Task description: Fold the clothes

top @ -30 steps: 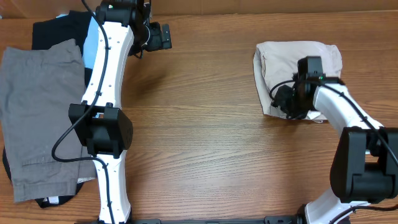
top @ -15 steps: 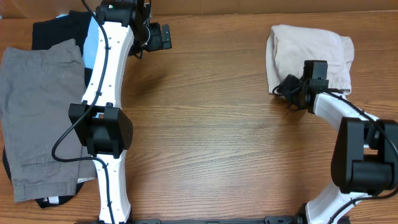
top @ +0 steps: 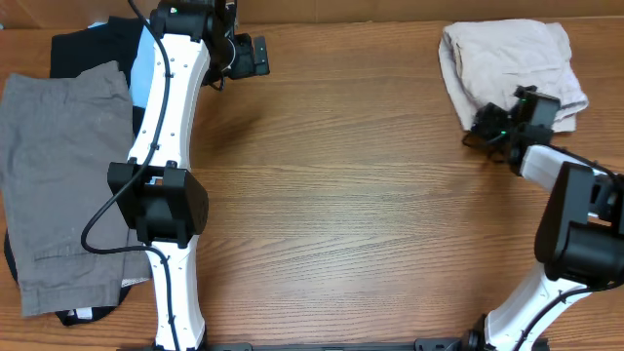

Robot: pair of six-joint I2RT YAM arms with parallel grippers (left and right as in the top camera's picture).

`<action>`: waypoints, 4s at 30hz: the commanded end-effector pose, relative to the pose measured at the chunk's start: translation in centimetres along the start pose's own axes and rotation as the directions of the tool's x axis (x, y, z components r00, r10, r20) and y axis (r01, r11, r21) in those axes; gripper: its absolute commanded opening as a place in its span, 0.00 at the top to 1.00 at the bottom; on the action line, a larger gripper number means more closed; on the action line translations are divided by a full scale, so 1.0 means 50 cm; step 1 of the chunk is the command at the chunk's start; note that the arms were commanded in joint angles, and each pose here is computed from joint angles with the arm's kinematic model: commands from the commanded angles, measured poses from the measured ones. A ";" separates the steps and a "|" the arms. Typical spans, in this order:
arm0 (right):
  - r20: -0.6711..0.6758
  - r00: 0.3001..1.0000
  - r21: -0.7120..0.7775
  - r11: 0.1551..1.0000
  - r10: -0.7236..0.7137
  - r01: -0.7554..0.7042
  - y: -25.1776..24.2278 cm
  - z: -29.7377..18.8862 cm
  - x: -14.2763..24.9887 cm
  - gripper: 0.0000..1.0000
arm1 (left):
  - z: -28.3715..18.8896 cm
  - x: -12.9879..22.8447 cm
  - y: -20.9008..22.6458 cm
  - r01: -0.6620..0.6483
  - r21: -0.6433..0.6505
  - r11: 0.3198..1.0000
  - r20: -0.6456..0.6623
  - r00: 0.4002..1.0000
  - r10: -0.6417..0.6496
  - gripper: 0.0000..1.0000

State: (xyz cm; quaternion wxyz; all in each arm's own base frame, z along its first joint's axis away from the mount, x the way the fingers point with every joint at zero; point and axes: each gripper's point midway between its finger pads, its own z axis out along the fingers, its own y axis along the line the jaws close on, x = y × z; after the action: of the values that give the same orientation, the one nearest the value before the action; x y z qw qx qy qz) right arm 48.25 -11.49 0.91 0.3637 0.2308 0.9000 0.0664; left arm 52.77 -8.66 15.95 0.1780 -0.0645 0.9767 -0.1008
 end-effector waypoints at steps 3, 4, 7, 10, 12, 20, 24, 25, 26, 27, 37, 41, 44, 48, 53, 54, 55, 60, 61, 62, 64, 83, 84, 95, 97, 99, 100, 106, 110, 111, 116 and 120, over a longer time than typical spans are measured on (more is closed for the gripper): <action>-0.126 0.989 0.117 0.989 -0.071 0.086 -0.100 0.036 0.077 0.24 | -0.012 -0.017 -0.007 -0.028 0.001 1.000 0.037 0.999 0.028 0.00; -0.125 0.989 0.103 0.991 -0.073 0.086 -0.091 0.037 0.072 0.23 | -0.012 -0.017 -0.007 -0.029 0.001 1.000 0.038 0.999 0.029 0.00; -0.135 0.988 0.045 0.996 -0.075 0.082 -0.064 0.037 0.062 0.21 | -0.012 -0.017 -0.007 -0.029 0.001 1.000 0.037 0.999 0.029 0.00; -0.160 0.984 -0.001 0.997 -0.076 0.077 -0.037 0.035 0.056 0.21 | -0.012 -0.017 -0.007 -0.029 0.001 1.000 0.037 0.999 0.029 0.00; -0.175 0.981 -0.009 0.996 -0.085 0.085 -0.022 0.034 0.056 0.21 | -0.012 -0.016 -0.007 -0.029 0.001 1.000 0.036 0.999 0.028 0.00; -0.220 0.966 -0.050 0.990 -0.138 0.130 0.043 0.037 0.091 0.21 | -0.012 -0.013 -0.006 -0.028 0.000 1.000 0.029 0.999 0.028 0.00; -0.226 0.963 -0.058 0.989 -0.146 0.136 0.071 0.039 0.103 0.22 | -0.012 -0.013 -0.006 -0.028 0.000 1.000 0.029 0.999 0.028 0.00; -0.226 0.963 -0.057 0.989 -0.146 0.137 0.076 0.040 0.105 0.22 | -0.012 -0.013 -0.006 -0.028 0.000 1.000 0.029 0.999 0.028 0.00; -0.226 0.962 -0.062 0.988 -0.152 0.141 0.083 0.040 0.107 0.22 | -0.012 -0.013 -0.006 -0.028 0.000 1.000 0.029 0.999 0.028 0.00; -0.226 0.962 -0.064 0.987 -0.155 0.144 0.086 0.040 0.108 0.22 | -0.012 -0.013 -0.006 -0.028 0.000 1.000 0.029 0.999 0.028 0.00; -0.234 0.963 -0.061 0.990 -0.136 0.125 0.103 0.006 0.082 0.11 | -0.012 -0.012 -0.006 -0.028 -0.001 1.000 0.028 0.999 0.028 0.00; -0.201 0.969 -0.064 0.989 -0.146 0.136 0.138 -0.082 -0.004 0.00 | -0.012 -0.012 -0.006 -0.027 -0.001 1.000 0.028 0.999 0.027 0.00; -0.164 0.975 -0.073 0.987 -0.151 0.141 0.170 -0.174 -0.072 0.00 | -0.012 -0.012 -0.006 -0.027 -0.001 1.000 0.027 0.999 0.027 0.00; -0.122 0.980 -0.084 0.985 -0.158 0.149 0.209 -0.313 -0.143 0.00 | -0.012 -0.012 -0.006 -0.027 -0.001 1.000 0.027 0.999 0.027 0.00; -0.056 0.984 -0.106 0.981 -0.170 0.163 0.248 -0.478 -0.194 0.00 | -0.012 -0.012 -0.006 -0.027 -0.001 1.000 0.028 0.999 0.027 0.00; -0.034 0.985 -0.111 0.980 -0.172 0.167 0.254 -0.514 -0.202 0.00 | -0.012 -0.012 -0.006 -0.027 -0.001 1.000 0.027 0.999 0.027 0.00; -0.019 0.985 -0.115 0.979 -0.173 0.169 0.258 -0.539 -0.207 0.00 | -0.012 -0.012 -0.006 -0.027 -0.001 1.000 0.028 0.999 0.027 0.00; 0.056 0.988 -0.169 0.974 -0.146 0.153 0.281 -0.652 -0.213 0.00 | -0.012 -0.012 -0.006 -0.027 -0.001 1.000 0.028 0.999 0.027 0.00; 0.069 0.987 -0.183 0.971 -0.147 0.157 0.285 -0.678 -0.208 0.00 | -0.012 -0.012 -0.006 -0.027 -0.001 1.000 0.028 0.999 0.027 0.00; 0.067 0.987 -0.187 0.970 -0.146 0.157 0.285 -0.690 -0.201 0.00 | -0.012 -0.012 -0.006 -0.027 -0.001 1.000 0.028 0.999 0.027 0.00; 0.045 0.988 -0.204 0.967 -0.147 0.153 0.286 -0.709 -0.182 0.00 | -0.012 -0.012 -0.006 -0.027 -0.001 1.000 0.027 0.999 0.027 0.00; -0.122 0.983 -0.278 0.955 -0.140 0.102 0.294 -0.733 -0.095 0.00 | -0.012 -0.012 -0.006 -0.027 -0.001 1.000 0.027 0.999 0.027 0.00; -0.116 0.983 -0.278 0.955 -0.141 0.104 0.295 -0.733 -0.097 0.00 | -0.012 -0.012 -0.006 -0.027 -0.001 1.000 0.028 0.999 0.027 0.00; -0.071 0.987 -0.287 0.950 -0.146 0.120 0.302 -0.732 -0.117 0.00 | -0.012 -0.012 -0.006 -0.027 -0.001 1.000 0.027 0.999 0.027 0.00; -0.070 0.987 -0.287 0.950 -0.146 0.121 0.302 -0.732 -0.118 0.00 | -0.012 -0.012 -0.006 -0.027 -0.001 1.000 0.028 0.999 0.027 0.00; -0.067 0.987 -0.299 0.947 -0.144 0.118 0.308 -0.734 -0.119 0.00 | -0.012 -0.012 -0.006 -0.027 -0.001 1.000 0.028 0.999 0.027 0.00; -0.066 0.987 -0.313 0.942 -0.148 0.120 0.314 -0.736 -0.118 0.00 | -0.012 -0.012 -0.006 -0.027 -0.001 1.000 0.028 0.999 0.027 0.00; -0.023 0.985 -0.356 0.922 -0.171 0.152 0.342 -0.739 -0.131 0.00 | -0.012 -0.012 -0.006 -0.027 -0.001 1.000 0.028 0.999 0.027 0.00; -0.010 0.986 -0.311 0.938 -0.167 0.156 0.328 -0.734 -0.138 0.00 | -0.012 -0.012 -0.006 -0.027 -0.001 1.000 0.027 0.999 0.027 0.00; -0.001 0.986 -0.289 0.944 -0.166 0.158 0.321 -0.735 -0.141 0.00 | -0.012 -0.012 -0.006 -0.027 -0.001 1.000 0.027 0.999 0.027 0.00; 0.115 0.980 -0.218 0.958 -0.162 0.184 0.301 -0.756 -0.174 0.00 | -0.012 -0.012 -0.006 -0.027 -0.001 1.000 0.027 0.999 0.027 0.00; 0.287 0.945 -0.241 0.944 -0.155 0.227 0.308 -0.790 -0.196 0.00 | -0.012 -0.012 -0.006 -0.027 -0.001 1.000 0.028 0.999 0.027 0.00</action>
State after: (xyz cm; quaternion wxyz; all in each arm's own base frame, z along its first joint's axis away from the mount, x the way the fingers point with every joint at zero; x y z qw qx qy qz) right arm 34.84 -0.26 38.68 0.4690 0.0970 0.8671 0.1371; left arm 52.86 -8.67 15.99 0.1798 -0.0643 0.9764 -0.1012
